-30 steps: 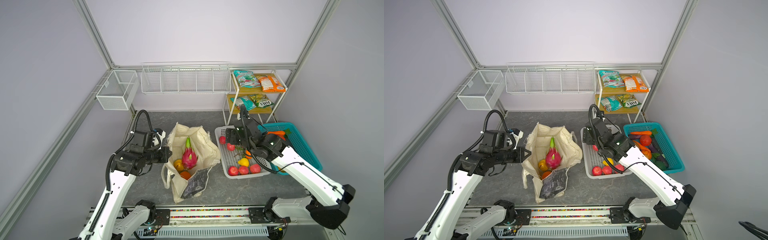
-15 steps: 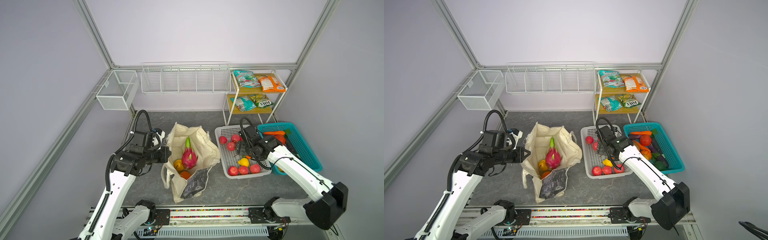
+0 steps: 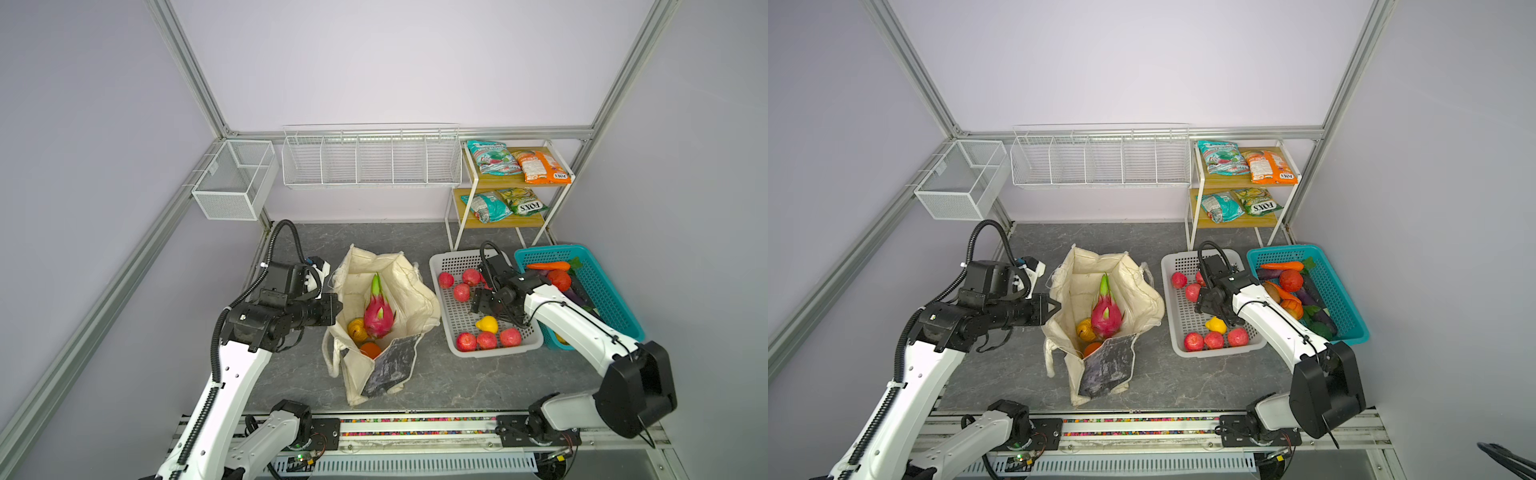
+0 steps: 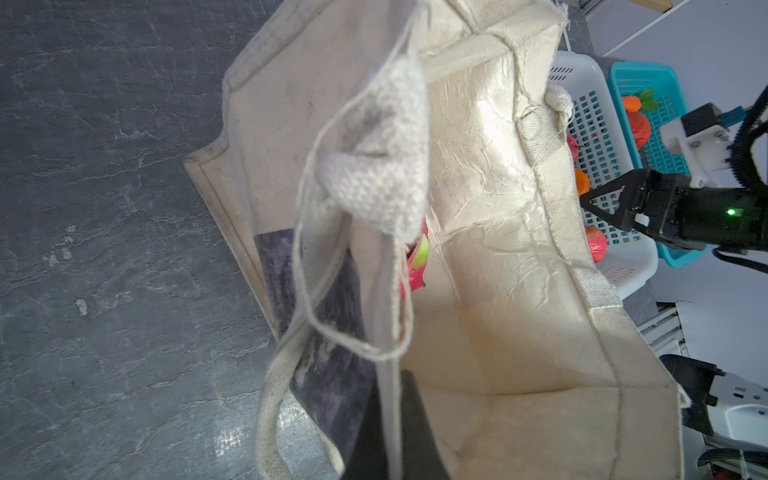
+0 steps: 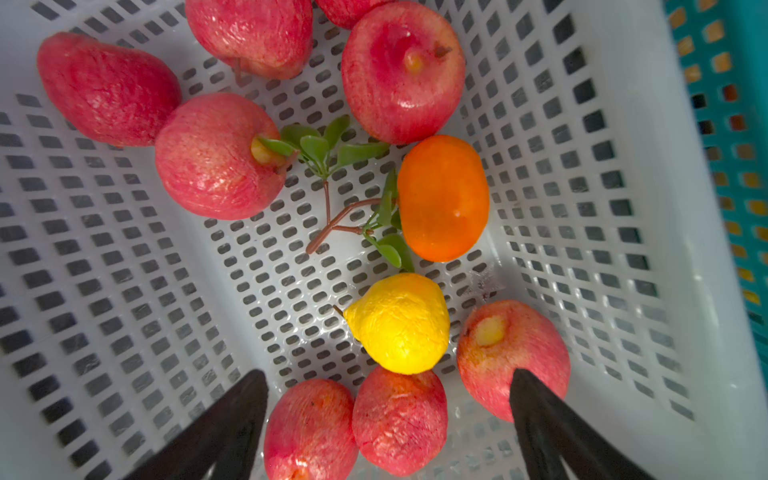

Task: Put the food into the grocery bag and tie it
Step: 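Lower the right gripper onto the lemon in the white basket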

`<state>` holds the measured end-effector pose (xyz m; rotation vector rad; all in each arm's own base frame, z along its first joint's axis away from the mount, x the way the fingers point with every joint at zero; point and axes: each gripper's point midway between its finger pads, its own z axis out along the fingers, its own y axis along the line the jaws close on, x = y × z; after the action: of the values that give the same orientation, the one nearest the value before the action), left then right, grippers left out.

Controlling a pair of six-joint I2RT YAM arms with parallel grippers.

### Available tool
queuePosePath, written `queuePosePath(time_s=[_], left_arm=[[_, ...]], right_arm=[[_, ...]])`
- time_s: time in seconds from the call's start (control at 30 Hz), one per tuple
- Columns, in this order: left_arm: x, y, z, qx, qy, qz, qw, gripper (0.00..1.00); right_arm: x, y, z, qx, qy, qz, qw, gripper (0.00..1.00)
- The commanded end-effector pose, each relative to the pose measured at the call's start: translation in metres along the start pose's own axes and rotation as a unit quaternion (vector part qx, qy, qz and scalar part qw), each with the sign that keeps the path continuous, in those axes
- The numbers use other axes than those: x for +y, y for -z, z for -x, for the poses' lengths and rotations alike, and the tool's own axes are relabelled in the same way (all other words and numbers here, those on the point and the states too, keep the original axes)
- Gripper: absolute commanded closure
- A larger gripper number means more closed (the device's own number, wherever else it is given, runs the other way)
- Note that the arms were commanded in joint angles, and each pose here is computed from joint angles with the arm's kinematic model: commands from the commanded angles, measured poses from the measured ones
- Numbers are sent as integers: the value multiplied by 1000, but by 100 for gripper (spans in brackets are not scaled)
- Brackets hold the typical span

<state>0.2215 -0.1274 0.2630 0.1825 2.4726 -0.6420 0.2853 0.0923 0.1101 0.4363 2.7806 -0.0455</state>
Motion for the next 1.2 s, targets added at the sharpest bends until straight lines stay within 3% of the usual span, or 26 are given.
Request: queuePosePath(time_s=[0.0, 0.67, 1.0, 1.17], left_arm=[[-1, 0, 0, -4, -10, -4, 1000, 100], [-1, -4, -1, -4, -8, -6, 1000, 100], [-1, -7, 1, -2, -7, -8, 1000, 100], [-1, -7, 1, -3, -7, -8, 1000, 100]], right_arm=[[2, -16, -3, 16, -7, 1, 1000, 7], [-7, -76, -24, 77, -22, -46, 996, 10], [-9, -86, -28, 88, -32, -39, 995, 1], [-10, -85, -28, 85, -34, -36, 995, 11]])
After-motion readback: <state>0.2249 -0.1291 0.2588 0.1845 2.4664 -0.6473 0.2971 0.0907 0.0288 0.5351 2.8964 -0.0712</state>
